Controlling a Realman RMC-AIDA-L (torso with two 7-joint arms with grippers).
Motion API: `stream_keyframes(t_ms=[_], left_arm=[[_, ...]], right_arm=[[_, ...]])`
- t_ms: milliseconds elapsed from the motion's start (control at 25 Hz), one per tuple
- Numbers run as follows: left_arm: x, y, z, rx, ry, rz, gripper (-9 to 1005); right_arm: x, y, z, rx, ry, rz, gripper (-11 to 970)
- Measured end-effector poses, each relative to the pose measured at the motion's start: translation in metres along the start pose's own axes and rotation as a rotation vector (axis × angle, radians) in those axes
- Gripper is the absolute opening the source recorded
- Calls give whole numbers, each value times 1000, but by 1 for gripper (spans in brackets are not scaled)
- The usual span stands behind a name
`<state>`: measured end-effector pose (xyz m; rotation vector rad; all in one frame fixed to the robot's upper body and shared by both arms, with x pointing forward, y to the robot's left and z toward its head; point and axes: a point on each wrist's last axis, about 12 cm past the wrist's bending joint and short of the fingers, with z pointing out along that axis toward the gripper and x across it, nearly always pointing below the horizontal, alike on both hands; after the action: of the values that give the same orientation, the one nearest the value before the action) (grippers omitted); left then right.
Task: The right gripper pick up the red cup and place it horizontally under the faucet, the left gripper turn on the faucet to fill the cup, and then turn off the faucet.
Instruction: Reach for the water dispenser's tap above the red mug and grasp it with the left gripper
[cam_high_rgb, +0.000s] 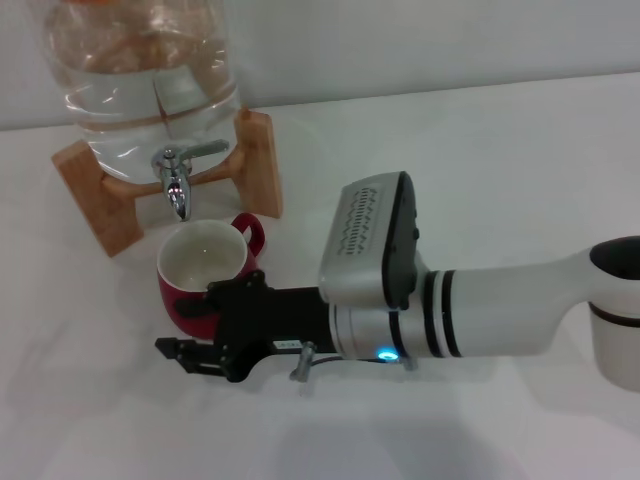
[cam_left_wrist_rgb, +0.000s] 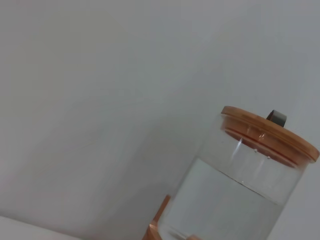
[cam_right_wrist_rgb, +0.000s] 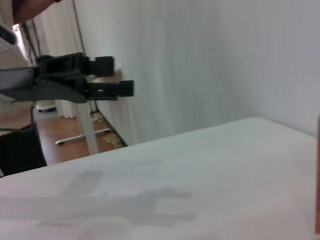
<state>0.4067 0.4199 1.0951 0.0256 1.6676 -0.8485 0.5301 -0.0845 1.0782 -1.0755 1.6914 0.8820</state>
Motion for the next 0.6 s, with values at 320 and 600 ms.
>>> stream_keyframes(t_ms=[320, 600], left_arm=[[-3, 1, 3, 7, 1, 7, 892], [-3, 1, 3, 8, 0, 9, 892]], right_arm=[[8, -10, -13, 19, 17, 10, 456], [14, -18, -20, 23, 23, 40, 456]])
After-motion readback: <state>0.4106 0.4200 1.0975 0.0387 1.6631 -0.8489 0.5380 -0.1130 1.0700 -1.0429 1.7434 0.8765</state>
